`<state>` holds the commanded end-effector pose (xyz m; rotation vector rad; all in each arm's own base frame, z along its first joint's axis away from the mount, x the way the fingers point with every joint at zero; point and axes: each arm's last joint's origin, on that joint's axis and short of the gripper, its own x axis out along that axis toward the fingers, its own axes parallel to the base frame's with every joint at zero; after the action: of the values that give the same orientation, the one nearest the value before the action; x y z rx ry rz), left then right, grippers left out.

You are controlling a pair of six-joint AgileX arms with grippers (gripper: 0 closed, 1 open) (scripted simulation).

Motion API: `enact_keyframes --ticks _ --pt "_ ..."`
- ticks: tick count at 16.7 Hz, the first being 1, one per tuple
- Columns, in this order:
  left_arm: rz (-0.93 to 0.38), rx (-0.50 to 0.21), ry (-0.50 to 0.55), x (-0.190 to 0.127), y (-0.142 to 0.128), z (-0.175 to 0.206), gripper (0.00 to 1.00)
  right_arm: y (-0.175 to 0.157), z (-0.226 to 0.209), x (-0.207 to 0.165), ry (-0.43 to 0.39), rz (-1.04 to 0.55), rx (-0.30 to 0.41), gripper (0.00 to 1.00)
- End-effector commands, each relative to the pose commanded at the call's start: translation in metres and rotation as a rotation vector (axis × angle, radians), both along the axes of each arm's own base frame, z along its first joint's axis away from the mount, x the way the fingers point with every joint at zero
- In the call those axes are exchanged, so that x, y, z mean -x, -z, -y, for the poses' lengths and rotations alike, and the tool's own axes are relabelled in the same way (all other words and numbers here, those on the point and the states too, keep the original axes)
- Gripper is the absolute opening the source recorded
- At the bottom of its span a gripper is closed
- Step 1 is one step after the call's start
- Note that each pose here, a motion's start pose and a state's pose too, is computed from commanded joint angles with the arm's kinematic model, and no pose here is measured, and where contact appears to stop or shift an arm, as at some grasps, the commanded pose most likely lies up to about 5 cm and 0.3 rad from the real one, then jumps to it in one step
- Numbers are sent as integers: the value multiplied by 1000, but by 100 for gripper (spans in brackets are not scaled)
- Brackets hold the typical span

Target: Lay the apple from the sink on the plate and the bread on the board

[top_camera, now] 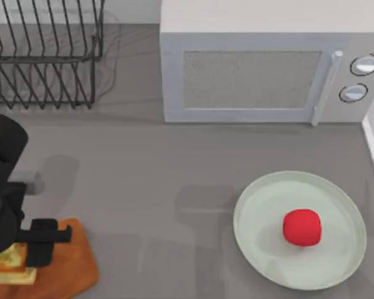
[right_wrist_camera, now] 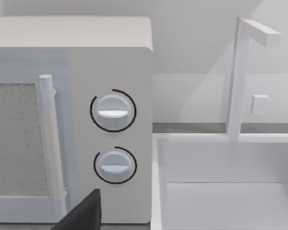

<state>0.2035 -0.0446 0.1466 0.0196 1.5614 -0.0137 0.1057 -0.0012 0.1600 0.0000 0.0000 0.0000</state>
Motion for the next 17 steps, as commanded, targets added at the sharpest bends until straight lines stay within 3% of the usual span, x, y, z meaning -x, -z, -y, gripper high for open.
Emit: enact_keyframes --ticks 6,17 --pt "0 0 0 1 8 0 0 0 0 0 0 0 0 100" --pt "0 0 0 1 8 0 83 0 0 0 0 0 0 100"
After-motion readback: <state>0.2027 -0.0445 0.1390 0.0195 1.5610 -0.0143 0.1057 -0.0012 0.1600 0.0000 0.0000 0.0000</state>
